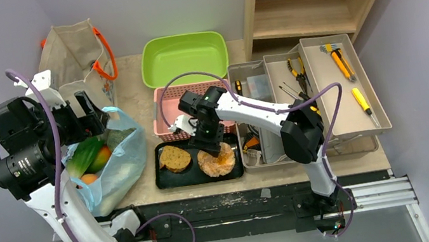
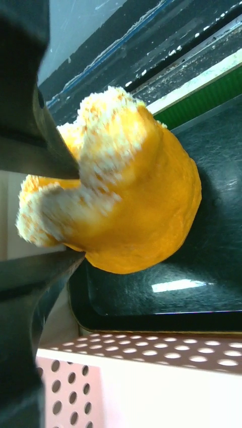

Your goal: Untie the knot of the grocery bags and take out the mixed food

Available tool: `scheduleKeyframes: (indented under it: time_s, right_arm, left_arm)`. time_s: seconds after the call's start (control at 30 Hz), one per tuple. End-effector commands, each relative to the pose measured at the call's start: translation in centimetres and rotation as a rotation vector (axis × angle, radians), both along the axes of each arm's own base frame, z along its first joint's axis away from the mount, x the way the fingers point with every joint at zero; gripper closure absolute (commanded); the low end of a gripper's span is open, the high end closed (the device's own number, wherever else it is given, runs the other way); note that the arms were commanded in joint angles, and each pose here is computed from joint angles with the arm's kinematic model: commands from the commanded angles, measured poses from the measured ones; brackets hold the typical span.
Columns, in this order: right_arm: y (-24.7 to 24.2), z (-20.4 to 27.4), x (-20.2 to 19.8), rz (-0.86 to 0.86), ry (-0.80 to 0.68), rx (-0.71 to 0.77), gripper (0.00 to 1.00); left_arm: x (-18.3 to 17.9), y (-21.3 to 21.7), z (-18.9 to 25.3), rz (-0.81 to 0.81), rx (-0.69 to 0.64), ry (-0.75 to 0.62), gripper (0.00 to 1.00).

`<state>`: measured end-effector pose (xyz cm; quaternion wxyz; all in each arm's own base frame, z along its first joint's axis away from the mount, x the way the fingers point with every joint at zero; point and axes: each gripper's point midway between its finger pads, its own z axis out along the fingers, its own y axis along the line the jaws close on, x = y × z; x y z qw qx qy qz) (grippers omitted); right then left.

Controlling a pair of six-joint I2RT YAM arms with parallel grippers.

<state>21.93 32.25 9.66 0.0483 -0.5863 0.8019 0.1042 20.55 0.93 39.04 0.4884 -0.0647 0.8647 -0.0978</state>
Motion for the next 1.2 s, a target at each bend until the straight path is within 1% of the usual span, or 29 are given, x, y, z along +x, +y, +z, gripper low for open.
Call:
scheduleKeyframes:
  time_s: [0.0, 0.07, 0.1, 0.2, 0.23, 0.27, 0.33, 0.37, 0.4, 0.43, 0.5, 0.6, 0.63, 0.7, 0.77, 0.83, 0.9, 0.97, 1.07, 1.17]
  right_arm:
    - [0.7, 2.4, 0.2, 0.004, -0.031, 0.031, 0.39]
    - [1.3, 3.7, 0.4, 0.005, -0.042, 0.065, 0.31]
    - [1.6, 4.4, 0.3, 0.006, -0.039, 0.089, 0.30]
    - [3.1, 7.1, 0.2, 0.009, -0.039, 0.177, 0.29]
    - [3.6, 8.3, 0.2, 0.012, -0.044, 0.216, 0.29]
    - [4.2, 9.6, 0.1, 0.018, -0.047, 0.266, 0.29]
    - [5.7, 12.3, 0.1, 0.027, -0.073, 0.388, 0.28]
    - [6.6, 13.8, 0.3, 0.018, -0.098, 0.459, 0.25]
    - [7.4, 15.3, 0.7, 0.015, -0.130, 0.527, 0.22]
    - [8.3, 16.8, 1.2, 0.012, -0.161, 0.593, 0.20]
    - [10.0, 19.3, 2.0, -0.006, -0.189, 0.709, 0.18]
    - [12.9, 22.5, 3.1, -0.021, -0.180, 0.871, 0.15]
    - [14.2, 23.6, 3.6, -0.017, -0.187, 0.940, 0.14]
    - [16.3, 24.6, 4.1, -0.005, -0.171, 1.032, 0.13]
    - [18.3, 25.0, 4.7, -0.013, -0.141, 1.114, 0.12]
    - [20.1, 25.1, 5.3, -0.022, -0.107, 1.182, 0.11]
    - [21.8, 24.8, 5.7, -0.025, -0.064, 1.230, 0.09]
    - [23.4, 24.5, 6.1, -0.029, -0.034, 1.261, 0.08]
    - [25.5, 23.4, 6.9, -0.039, -0.030, 1.291, 0.06]
    - [27.2, 22.1, 7.5, -0.048, -0.073, 1.303, 0.06]
  left_arm:
    - [0.0, 0.3, -0.7, -0.017, 0.006, 0.044, 0.08]
    - [-0.2, 0.1, -1.1, -0.045, -0.006, 0.072, 0.08]
    - [-0.4, -0.2, -1.2, -0.068, -0.013, 0.078, 0.09]
    - [-1.3, -1.9, -0.5, -0.198, -0.025, 0.063, 0.12]
    - [-1.8, -2.5, -0.5, -0.242, -0.020, 0.066, 0.15]
    - [-2.4, -2.9, -0.7, -0.277, -0.021, 0.081, 0.21]
    - [-3.4, -3.4, -1.6, -0.352, -0.011, 0.133, 0.40]
    - [-3.6, -3.3, -2.3, -0.372, -0.006, 0.162, 0.50]
    - [-3.9, -2.8, -3.3, -0.373, 0.019, 0.193, 0.60]
    - [-4.3, -2.5, -4.2, -0.397, 0.064, 0.206, 0.68]
    - [-5.1, -1.8, -5.8, -0.454, 0.162, 0.224, 0.74]
    - [-5.0, 0.1, -7.7, -0.434, 0.221, 0.302, 0.84]
    - [-4.3, 0.9, -8.2, -0.415, 0.238, 0.304, 0.85]
    - [-3.0, 1.9, -8.7, -0.372, 0.257, 0.274, 0.86]
    - [-2.0, 2.2, -9.6, -0.377, 0.247, 0.259, 0.87]
    - [-1.3, 2.8, -11.2, -0.369, 0.231, 0.287, 0.88]
    - [-0.7, 3.5, -12.5, -0.353, 0.202, 0.310, 0.89]
    - [0.3, 4.0, -13.1, -0.343, 0.187, 0.280, 0.88]
    - [2.1, 6.0, -13.6, -0.277, 0.247, 0.231, 0.85]
    - [3.7, 7.9, -14.5, -0.254, 0.301, 0.185, 0.80]
